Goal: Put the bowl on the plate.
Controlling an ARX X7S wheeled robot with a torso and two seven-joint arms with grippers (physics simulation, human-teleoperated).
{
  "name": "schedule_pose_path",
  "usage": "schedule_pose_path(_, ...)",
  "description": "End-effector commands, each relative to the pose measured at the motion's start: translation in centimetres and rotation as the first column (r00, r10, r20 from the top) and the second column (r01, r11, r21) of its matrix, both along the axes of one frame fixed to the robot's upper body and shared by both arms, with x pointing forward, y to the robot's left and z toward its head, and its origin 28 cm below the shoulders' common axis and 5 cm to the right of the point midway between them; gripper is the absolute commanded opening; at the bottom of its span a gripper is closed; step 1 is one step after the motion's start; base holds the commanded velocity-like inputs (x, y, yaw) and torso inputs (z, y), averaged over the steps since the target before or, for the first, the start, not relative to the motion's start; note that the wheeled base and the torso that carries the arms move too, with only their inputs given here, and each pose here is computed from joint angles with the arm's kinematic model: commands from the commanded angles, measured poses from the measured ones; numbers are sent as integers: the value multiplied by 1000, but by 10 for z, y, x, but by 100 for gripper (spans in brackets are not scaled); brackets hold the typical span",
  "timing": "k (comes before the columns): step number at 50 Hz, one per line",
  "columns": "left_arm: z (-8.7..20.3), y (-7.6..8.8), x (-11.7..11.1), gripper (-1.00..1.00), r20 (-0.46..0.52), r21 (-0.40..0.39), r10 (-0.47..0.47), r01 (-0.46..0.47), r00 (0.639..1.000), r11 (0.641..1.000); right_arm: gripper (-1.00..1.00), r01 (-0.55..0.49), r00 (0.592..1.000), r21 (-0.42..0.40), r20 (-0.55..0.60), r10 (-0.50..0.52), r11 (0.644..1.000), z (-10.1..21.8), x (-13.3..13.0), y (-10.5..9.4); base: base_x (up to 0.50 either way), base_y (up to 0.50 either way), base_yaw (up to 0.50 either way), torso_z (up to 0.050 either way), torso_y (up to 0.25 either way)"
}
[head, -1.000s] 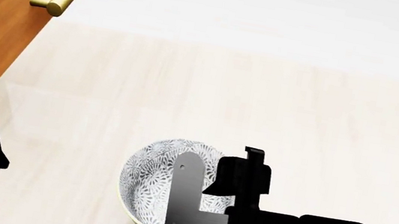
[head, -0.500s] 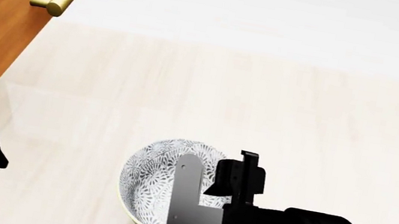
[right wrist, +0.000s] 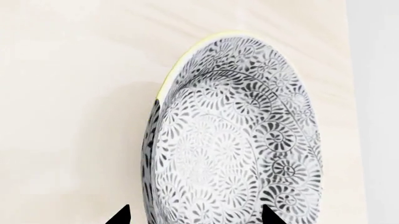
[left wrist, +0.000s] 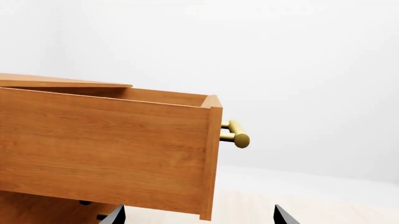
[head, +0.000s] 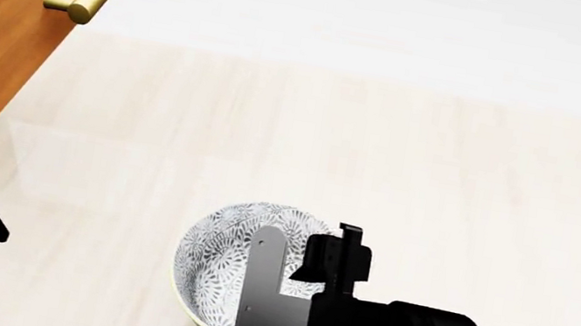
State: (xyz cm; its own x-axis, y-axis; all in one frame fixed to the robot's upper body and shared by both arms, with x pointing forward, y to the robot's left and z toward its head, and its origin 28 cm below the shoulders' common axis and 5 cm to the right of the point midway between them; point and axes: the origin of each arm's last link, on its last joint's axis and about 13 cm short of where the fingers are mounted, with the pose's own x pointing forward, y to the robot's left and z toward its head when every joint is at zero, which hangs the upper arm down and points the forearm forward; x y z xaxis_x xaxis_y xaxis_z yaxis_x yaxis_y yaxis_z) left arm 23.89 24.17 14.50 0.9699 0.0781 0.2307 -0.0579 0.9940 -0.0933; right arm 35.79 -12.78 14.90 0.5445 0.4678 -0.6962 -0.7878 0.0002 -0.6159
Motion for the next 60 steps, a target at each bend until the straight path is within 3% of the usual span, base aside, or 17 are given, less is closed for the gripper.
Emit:
schedule_pose_path(1, 1, 1, 0, 100, 2, -3, 5, -5, 1000, 1000, -100, -5, 1000, 12, -21, 5, 1000, -20, 5, 6, 0, 0, 0, 0, 0)
schedule_pose_path(14, 3, 1, -1, 100, 8, -4, 4, -4, 1000, 1000, -100, -23, 1000, -45, -11, 23, 999, -19, -6, 3, 0, 0, 0, 0, 0)
schedule_pose_path(29, 4, 2, -6, 100, 15, -17, 3, -3, 1000, 1000, -100, 38, 984, -75, 174, -24, 996, 79, -38, -13, 0, 0, 0, 0, 1)
schedule_pose_path(37, 5, 1, -8, 100, 16, -21, -4, 5, 1000, 1000, -100, 79, 969, -79, 238, -59, 994, 112, -58, -23, 0, 0, 0, 0, 0)
schedule_pose_path(46, 8, 0, -9, 100, 22, -16, -13, 14, 1000, 1000, -100, 110, 963, -93, 258, -83, 990, 128, -91, -35, 0, 0, 0, 0, 0)
schedule_pose_path(60, 13, -2, -12, 100, 37, -17, -40, 41, 998, 999, -100, 155, 953, -82, 275, -127, 984, 121, -144, -50, 0, 0, 0, 0, 1)
